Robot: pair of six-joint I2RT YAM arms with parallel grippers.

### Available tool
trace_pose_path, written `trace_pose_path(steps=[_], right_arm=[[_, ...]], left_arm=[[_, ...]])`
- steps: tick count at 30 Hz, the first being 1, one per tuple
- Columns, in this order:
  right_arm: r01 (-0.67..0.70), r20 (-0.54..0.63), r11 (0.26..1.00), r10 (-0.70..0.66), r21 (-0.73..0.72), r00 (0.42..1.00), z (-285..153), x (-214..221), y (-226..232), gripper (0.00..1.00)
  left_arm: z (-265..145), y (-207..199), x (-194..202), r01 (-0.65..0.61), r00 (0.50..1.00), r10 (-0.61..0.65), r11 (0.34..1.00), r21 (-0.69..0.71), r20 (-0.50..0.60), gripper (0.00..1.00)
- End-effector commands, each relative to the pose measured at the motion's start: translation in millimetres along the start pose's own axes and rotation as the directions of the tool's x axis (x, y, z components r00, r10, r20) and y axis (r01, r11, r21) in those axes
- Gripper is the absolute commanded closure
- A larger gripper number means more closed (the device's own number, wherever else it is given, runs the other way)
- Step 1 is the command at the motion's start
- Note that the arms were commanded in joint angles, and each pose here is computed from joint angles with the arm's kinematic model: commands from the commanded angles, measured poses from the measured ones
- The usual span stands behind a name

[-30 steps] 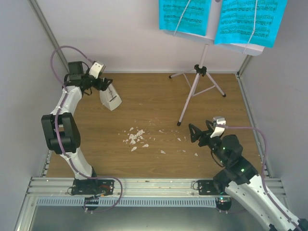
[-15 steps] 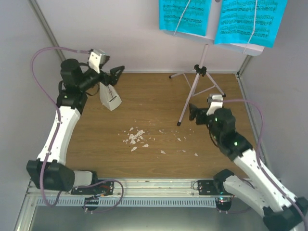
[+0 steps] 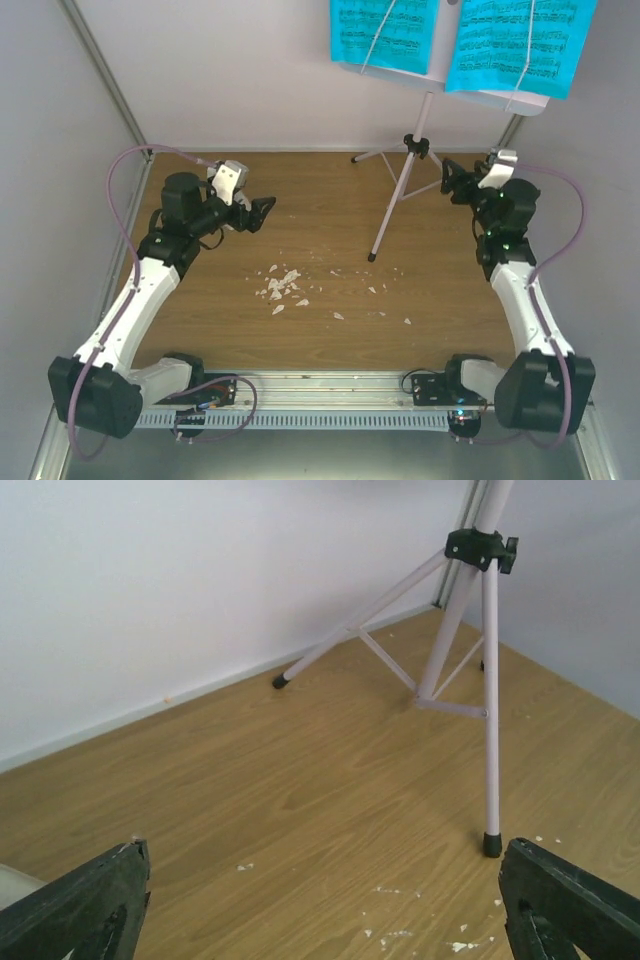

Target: Pack up the instrument practice props

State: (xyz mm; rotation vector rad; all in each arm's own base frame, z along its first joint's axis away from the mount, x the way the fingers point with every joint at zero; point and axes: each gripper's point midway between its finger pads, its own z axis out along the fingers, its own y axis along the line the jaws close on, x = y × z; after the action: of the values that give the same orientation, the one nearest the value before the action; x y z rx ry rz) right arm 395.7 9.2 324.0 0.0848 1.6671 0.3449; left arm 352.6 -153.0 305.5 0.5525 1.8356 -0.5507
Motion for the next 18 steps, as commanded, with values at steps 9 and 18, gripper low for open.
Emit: trace_pose_path(steps=[9, 18], right_arm=[[0.317, 0.298, 0.923, -0.246, -0.218, 0.922, 56.2, -64.5, 40.5, 0.25], [0.394, 0.321, 0.885, -0.308, -0.248, 0.896, 110.8, -37.2, 73.5, 0.26]], left_arm=[[-20.2, 21.6, -0.9, -0.082, 0.996, 0.086, 0.98, -0.182, 0.013, 0.05], [-18.4, 28.6, 5.8, -0.092, 0.996, 0.09, 0.973, -0.213, -0.017, 0.05]])
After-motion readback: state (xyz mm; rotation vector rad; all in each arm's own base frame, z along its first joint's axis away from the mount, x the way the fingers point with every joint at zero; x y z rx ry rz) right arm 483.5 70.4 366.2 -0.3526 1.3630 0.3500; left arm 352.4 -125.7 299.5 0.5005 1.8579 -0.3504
